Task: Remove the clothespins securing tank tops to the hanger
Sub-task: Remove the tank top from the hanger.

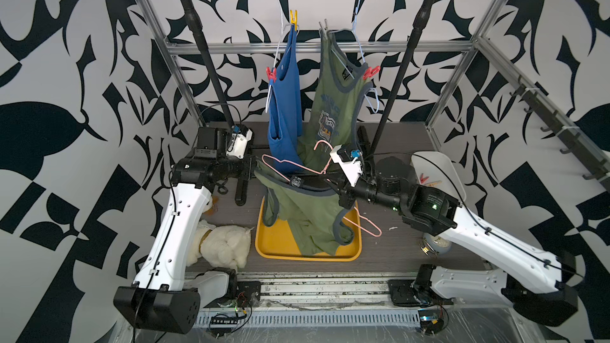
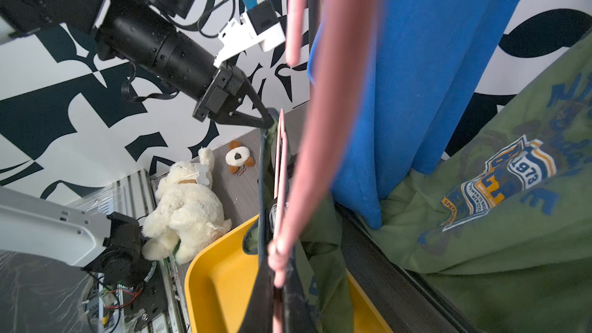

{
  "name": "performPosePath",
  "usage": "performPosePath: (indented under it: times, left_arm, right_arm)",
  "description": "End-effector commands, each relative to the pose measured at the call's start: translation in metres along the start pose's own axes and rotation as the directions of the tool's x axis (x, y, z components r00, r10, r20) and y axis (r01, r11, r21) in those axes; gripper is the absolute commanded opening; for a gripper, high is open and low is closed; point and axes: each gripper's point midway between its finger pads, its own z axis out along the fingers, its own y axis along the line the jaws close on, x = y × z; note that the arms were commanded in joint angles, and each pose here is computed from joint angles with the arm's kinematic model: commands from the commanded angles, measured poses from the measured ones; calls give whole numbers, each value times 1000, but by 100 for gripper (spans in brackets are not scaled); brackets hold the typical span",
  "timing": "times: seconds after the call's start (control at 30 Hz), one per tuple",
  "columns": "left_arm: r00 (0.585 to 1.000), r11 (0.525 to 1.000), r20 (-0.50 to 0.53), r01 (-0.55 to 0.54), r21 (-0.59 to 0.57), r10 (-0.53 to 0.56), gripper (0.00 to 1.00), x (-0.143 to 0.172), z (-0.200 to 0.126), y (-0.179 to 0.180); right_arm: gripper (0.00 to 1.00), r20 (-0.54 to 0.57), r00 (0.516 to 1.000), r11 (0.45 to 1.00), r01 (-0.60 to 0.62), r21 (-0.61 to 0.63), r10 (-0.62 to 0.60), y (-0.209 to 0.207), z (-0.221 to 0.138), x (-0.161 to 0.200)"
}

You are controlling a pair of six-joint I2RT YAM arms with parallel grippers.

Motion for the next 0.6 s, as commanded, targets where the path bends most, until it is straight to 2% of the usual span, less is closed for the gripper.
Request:
performPosePath:
  times: [0.0, 0.3, 0.57]
  left_arm:
    - [999, 998, 14, -31, 61, 30, 0, 5, -5, -12]
    - [998, 993, -7, -61, 105, 62, 0, 21, -8, -21]
    - [996, 984, -27, -77, 158, 82, 0, 31, -9, -30]
  right_arm:
    - [0, 178, 984, 1000, 17, 21, -21, -1, 3, -41]
    - [0, 309, 951, 999, 1, 37, -13, -5, 23, -57]
    - [0, 353, 935, 1000, -6, -13, 11, -2, 57, -56]
